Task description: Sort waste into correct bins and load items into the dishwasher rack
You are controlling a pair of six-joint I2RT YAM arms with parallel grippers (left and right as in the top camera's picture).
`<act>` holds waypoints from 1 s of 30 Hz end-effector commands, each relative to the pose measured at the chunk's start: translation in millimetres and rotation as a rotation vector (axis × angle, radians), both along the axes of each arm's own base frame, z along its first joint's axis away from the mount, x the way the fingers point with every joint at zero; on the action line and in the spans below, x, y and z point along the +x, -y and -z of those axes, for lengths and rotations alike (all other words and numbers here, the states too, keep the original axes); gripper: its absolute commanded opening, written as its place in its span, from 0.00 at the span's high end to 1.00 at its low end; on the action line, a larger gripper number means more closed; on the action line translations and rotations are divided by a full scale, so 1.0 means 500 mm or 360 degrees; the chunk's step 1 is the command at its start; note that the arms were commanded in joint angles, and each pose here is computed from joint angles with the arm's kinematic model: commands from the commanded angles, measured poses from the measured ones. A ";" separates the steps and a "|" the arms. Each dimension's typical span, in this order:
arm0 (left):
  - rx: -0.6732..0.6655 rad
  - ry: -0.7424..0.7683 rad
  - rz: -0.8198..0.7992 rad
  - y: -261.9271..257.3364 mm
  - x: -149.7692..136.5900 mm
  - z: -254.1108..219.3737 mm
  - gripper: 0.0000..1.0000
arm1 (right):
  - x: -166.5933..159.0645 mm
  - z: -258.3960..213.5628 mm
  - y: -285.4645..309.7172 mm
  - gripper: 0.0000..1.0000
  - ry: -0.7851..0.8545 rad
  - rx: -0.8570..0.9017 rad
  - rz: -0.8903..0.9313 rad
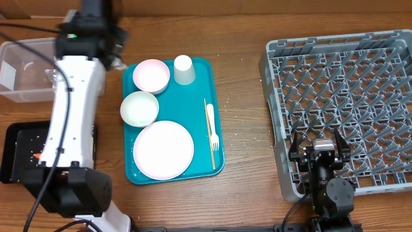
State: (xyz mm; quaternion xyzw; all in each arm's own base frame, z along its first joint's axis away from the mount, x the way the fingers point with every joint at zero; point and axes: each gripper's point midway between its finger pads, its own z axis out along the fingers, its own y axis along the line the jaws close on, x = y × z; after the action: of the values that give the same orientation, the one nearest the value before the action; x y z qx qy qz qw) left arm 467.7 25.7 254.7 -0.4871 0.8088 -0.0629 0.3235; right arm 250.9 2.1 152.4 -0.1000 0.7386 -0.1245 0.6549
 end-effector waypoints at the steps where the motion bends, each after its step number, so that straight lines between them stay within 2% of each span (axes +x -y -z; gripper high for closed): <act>1: 0.0071 0.0053 -0.0219 -0.134 0.024 0.011 0.96 | 0.000 0.006 0.003 0.00 -0.0005 -0.0001 0.0015; 6: 0.0083 0.0068 -0.0399 -0.249 0.041 0.049 0.94 | 0.000 0.006 0.003 0.00 -0.0005 -0.0001 0.0015; 9: 0.0079 0.0020 -0.0466 -0.298 0.046 0.094 0.85 | 0.000 0.006 0.003 0.00 -0.0005 -0.0001 0.0015; 10: 0.0073 0.0000 -0.0482 -0.310 0.046 0.109 0.78 | 0.000 0.006 0.003 0.00 -0.0005 -0.0001 0.0015; 11: 0.0066 -0.0022 -0.0495 -0.320 0.045 0.124 0.55 | 0.000 0.006 0.003 0.00 -0.0005 -0.0001 0.0015; 12: 0.0062 -0.0049 -0.0511 -0.331 0.043 0.140 0.23 | 0.000 0.006 0.003 0.00 -0.0005 -0.0001 0.0015; 13: 0.0064 -0.0073 -0.0512 -0.341 0.041 0.152 0.15 | 0.000 0.006 0.003 0.00 -0.0005 -0.0001 0.0015; 15: 0.0104 -0.0103 -0.0456 -0.349 0.039 0.156 0.07 | 0.000 0.006 0.003 0.00 -0.0005 -0.0001 0.0015; 17: 0.0162 -0.0106 -0.0371 -0.352 0.044 0.147 0.01 | 0.000 0.006 0.003 0.00 -0.0005 -0.0001 0.0015; 23: 0.0160 -0.0009 0.0066 -0.281 0.060 0.074 0.00 | 0.000 0.006 0.003 0.00 -0.0005 -0.0001 0.0015; 25: 0.0071 0.0062 0.0253 -0.232 0.060 0.043 0.00 | 0.000 0.006 0.003 0.00 -0.0005 -0.0001 0.0015; 27: -0.0141 0.0144 0.0484 -0.148 0.041 0.001 0.00 | 0.000 0.006 0.003 0.00 -0.0005 -0.0001 0.0015; 30: -0.0327 0.0116 0.0722 -0.051 -0.008 -0.024 0.00 | 0.000 0.006 0.003 0.00 -0.0005 -0.0001 0.0015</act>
State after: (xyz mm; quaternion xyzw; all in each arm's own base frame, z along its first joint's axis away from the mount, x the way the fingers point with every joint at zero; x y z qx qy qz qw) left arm 478.4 115.7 224.1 -0.4213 0.8512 -0.1264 0.2862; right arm 250.9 2.0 152.5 -0.0999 0.7385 -0.1247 0.6550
